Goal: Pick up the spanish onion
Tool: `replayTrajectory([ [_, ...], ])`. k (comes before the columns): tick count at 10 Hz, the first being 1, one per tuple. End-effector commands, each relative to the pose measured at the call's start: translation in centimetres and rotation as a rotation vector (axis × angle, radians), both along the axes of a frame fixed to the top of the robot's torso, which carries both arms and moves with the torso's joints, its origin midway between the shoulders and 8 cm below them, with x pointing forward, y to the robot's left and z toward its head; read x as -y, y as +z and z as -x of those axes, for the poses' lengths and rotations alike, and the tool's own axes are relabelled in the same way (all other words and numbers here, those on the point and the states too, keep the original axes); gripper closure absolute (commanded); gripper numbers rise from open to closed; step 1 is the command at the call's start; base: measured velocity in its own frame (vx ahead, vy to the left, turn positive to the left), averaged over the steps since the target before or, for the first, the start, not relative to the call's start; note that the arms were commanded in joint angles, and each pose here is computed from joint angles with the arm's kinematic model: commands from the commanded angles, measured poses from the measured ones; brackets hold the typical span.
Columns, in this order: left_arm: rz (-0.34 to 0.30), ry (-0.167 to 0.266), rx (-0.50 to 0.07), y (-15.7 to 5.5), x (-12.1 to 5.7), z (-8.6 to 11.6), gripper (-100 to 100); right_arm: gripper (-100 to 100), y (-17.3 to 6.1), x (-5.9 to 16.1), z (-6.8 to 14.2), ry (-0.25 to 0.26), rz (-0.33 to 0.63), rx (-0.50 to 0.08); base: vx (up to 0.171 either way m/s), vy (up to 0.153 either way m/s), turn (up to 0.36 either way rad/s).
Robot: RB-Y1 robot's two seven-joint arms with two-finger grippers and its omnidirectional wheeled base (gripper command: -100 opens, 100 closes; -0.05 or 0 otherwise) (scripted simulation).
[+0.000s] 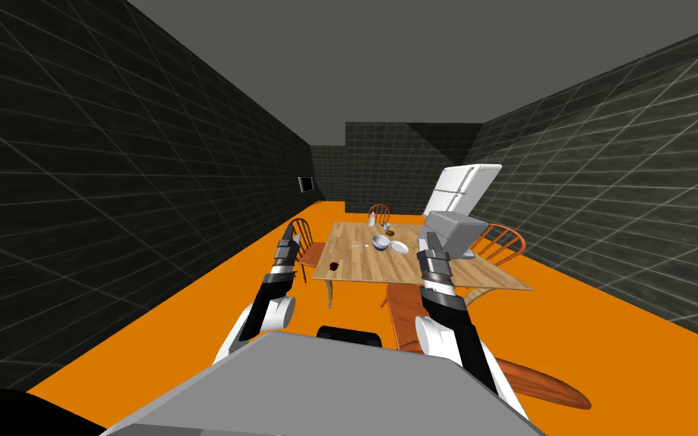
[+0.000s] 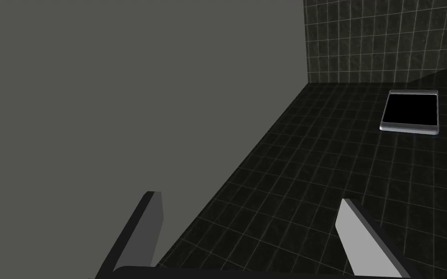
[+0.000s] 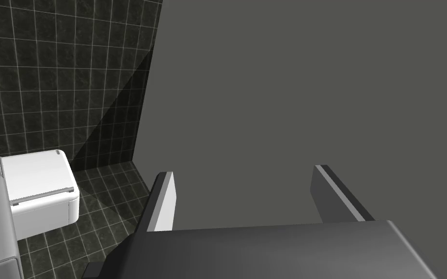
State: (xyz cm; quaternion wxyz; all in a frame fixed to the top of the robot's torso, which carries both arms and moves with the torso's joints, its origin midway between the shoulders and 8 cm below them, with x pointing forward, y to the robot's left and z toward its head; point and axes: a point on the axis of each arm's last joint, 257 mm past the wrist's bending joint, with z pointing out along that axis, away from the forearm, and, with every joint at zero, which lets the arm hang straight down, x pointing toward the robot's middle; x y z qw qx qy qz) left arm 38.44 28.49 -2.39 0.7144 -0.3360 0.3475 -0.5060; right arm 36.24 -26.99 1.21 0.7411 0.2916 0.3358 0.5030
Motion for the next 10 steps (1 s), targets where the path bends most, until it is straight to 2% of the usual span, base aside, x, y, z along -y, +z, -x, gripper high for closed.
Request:
replayTrajectory([
  [1,-0.035,-0.022,-0.018,-0.4,0.4,-0.5,-100,0,0.0,0.0,0.0,0.0,0.0,0.0,-0.012,0.014,-0.007],
  [5,-0.126,-0.086,-0.107,-3.1,1.8,-3.0,-100,0,0.0,0.0,0.0,0.0,0.0,0.0,-0.037,0.05,-0.018],
  [10,-0.2,-0.141,-0.265,-8.2,3.1,-7.3,-100,0,0.0,0.0,0.0,0.0,0.0,0.0,-0.068,0.083,-0.025],
])
